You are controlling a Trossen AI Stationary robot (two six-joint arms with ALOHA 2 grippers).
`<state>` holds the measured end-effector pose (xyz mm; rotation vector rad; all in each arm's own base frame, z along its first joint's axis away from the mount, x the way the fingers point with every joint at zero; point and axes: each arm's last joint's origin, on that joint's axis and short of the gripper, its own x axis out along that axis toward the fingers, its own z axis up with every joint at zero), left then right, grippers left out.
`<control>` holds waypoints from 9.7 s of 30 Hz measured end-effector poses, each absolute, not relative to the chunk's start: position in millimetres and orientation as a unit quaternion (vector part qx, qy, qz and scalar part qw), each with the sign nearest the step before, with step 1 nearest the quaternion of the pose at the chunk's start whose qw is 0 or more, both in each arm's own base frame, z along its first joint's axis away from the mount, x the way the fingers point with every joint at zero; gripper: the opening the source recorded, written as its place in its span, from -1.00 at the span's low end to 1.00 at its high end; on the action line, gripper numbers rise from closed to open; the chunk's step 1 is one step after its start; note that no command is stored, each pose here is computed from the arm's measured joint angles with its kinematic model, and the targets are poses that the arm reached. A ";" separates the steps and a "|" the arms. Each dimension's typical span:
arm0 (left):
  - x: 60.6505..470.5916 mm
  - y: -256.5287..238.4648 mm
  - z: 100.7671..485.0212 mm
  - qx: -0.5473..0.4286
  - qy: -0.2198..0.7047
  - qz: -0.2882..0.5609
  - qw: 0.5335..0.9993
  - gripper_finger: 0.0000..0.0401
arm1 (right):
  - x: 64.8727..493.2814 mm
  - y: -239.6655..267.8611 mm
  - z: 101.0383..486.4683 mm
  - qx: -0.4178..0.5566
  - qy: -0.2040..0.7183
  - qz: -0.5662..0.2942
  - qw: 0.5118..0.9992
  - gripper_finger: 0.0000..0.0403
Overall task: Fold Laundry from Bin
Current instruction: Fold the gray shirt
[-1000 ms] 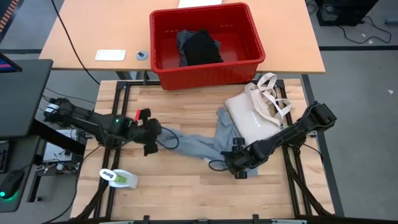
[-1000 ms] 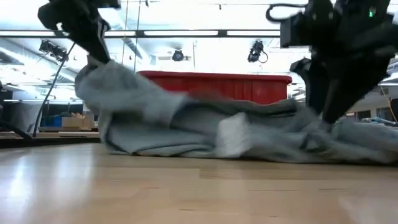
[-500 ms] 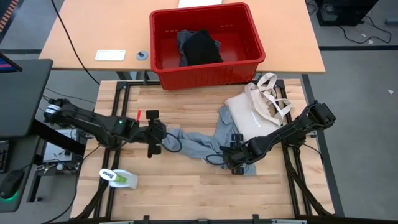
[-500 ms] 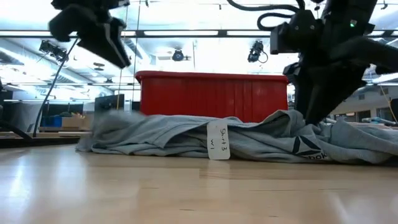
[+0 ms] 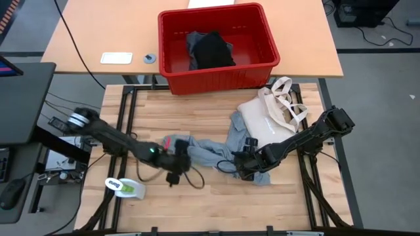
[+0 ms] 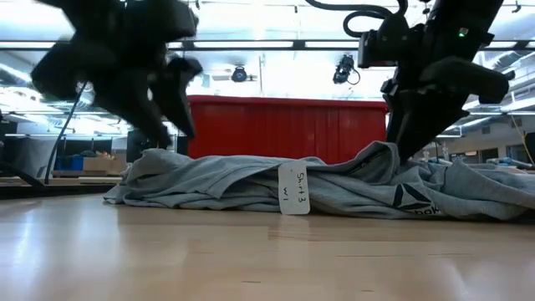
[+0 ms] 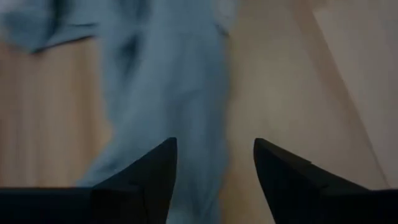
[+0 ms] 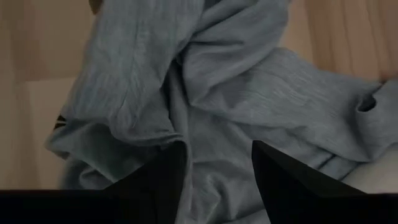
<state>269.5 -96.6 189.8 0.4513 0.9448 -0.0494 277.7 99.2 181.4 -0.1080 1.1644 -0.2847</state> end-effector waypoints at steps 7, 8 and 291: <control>294.9 -101.5 152.1 0.270 0.445 0.021 0.853 -0.11 | 278.5 99.6 181.7 -0.046 0.545 -0.133 0.827 -0.03; 296.2 -98.4 150.4 0.273 0.447 0.035 0.851 -0.12 | 278.8 99.9 181.9 -0.045 0.543 -0.132 0.828 -0.03; 107.1 -18.2 500.1 0.202 0.055 0.173 0.963 -1.00 | 222.1 94.2 421.2 -0.300 0.240 -0.132 0.914 -0.93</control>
